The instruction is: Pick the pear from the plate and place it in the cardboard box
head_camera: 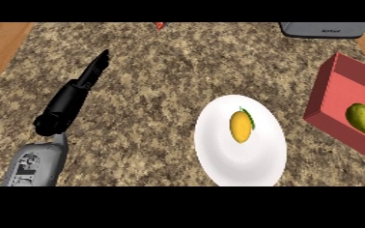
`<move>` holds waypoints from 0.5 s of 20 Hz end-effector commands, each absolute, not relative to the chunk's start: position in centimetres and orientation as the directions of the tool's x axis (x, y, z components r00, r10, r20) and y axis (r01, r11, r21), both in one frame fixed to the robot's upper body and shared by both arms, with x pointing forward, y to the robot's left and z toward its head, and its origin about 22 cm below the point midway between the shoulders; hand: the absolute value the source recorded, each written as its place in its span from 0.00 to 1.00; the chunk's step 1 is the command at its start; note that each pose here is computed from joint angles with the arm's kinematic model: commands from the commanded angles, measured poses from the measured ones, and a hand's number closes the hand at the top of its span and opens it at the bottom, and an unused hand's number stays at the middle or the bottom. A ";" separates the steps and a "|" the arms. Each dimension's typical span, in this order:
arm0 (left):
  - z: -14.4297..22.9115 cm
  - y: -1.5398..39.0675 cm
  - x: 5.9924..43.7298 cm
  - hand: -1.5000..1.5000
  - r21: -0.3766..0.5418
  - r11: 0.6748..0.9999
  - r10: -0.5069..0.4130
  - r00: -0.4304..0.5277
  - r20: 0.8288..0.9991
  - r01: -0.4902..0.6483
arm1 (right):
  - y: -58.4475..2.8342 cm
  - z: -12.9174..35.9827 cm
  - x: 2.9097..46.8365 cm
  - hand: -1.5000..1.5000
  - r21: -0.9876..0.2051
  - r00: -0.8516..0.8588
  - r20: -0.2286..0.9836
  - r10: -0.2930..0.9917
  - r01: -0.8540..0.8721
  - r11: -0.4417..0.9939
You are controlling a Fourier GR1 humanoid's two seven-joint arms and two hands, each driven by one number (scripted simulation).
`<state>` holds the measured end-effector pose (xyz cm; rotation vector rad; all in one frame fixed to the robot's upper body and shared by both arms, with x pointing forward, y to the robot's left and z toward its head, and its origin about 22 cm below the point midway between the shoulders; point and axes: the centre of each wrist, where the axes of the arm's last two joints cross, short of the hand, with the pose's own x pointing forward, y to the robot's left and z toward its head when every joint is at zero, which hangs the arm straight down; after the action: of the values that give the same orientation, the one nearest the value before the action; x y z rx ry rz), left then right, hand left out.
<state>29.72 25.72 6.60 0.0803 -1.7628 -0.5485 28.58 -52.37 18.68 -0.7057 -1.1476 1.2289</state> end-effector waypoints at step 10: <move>6.9 26.9 29.4 0.50 0.412 0.883 -0.353 -0.263 0.898 0.222 | -54.5 15.8 30.2 0.00 -0.347 -0.233 0.918 0.320 -0.087 0.934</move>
<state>29.24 26.34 6.45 0.0882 -1.7546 -0.5400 30.24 -53.32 16.31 -0.4310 -1.6376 0.6351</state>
